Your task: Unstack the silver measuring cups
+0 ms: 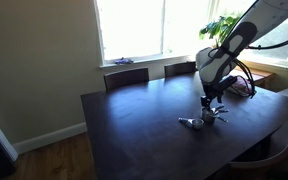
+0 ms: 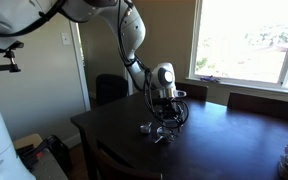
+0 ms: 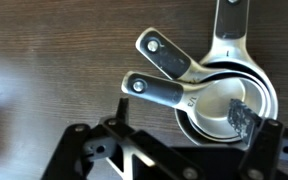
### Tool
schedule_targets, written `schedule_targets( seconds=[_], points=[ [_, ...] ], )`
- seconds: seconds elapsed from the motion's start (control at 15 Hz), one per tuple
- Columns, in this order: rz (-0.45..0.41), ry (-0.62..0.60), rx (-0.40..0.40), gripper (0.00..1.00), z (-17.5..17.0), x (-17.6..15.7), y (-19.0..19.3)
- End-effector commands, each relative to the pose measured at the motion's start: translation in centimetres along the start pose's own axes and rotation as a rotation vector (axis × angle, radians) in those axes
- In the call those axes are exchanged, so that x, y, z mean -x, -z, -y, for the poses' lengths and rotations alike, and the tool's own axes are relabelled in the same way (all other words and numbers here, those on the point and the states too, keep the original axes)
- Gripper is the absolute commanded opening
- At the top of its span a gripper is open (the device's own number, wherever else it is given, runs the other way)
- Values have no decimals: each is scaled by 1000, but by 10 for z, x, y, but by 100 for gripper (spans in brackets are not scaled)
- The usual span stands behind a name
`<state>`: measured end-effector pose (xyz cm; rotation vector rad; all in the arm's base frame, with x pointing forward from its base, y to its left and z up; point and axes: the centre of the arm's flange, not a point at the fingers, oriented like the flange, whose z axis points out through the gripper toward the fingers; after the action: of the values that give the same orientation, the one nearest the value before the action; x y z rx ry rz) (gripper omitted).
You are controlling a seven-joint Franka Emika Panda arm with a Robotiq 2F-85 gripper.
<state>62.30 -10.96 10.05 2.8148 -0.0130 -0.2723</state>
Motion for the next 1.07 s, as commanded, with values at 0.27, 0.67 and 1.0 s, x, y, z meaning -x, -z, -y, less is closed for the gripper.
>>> schedule_targets(
  seconds=[0.27,0.67,1.0],
  points=[
    [12,2,5,89,1,-9,-1],
    [6,7,6,41,4,-17,-6],
    [10,14,6,7,6,-19,-10]
  ],
)
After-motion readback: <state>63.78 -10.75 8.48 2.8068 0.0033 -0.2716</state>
